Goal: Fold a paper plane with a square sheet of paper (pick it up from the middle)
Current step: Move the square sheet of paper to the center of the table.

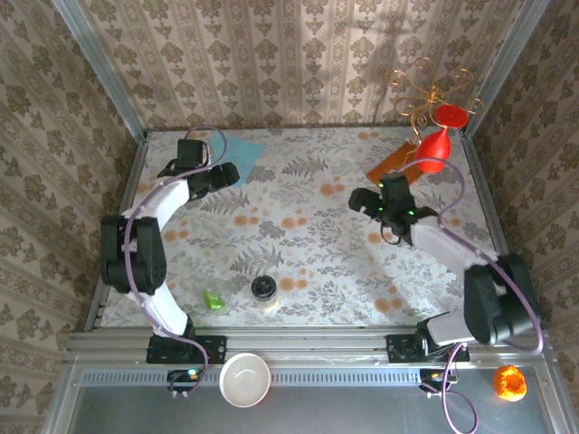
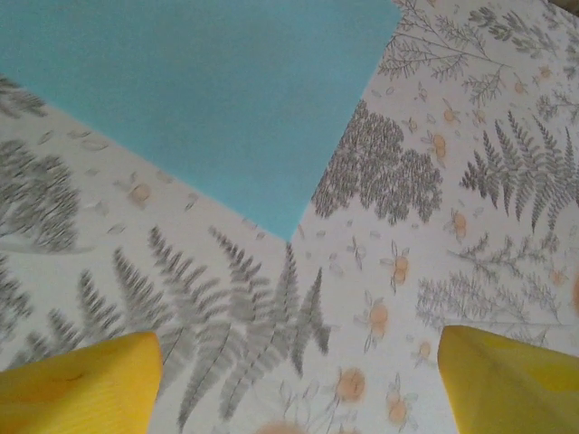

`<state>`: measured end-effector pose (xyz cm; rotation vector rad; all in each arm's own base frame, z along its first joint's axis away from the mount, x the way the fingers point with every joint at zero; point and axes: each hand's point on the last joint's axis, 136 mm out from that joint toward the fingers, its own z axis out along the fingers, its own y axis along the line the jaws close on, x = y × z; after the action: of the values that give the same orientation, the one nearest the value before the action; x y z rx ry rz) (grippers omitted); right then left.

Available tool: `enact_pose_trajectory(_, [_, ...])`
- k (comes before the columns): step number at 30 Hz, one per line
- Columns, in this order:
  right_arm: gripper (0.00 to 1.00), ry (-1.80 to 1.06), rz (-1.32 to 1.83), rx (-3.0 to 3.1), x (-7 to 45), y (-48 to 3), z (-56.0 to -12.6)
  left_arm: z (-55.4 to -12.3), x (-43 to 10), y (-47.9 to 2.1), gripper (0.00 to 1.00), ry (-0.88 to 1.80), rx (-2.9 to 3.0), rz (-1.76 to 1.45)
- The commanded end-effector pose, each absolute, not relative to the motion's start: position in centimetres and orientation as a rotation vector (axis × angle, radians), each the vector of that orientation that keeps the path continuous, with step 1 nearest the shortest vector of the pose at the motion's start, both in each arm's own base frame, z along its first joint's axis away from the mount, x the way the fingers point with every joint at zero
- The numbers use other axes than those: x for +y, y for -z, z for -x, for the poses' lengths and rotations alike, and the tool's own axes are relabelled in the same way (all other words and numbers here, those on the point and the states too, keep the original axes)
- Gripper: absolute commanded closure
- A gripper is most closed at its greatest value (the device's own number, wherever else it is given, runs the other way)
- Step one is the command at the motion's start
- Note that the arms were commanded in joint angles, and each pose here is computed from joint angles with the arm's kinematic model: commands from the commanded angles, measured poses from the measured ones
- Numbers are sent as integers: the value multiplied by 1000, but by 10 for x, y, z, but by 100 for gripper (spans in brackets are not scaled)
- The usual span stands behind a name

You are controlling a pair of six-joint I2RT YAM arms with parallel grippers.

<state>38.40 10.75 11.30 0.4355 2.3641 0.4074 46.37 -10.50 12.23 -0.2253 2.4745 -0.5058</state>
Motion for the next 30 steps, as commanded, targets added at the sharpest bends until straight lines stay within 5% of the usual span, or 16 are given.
enact_pose_trajectory(1, [10,-510,-396,2458,146,-101,-392,-479,-111,-107,30,554,2541,313])
enact_pose_trajectory(16, [26,-543,-302,2609,197,-65,-419,-543,-105,-45,56,469,2661,409])
enact_pose_trajectory(30, [27,-516,-319,2635,196,-63,-420,-504,-144,-3,66,440,2890,288])
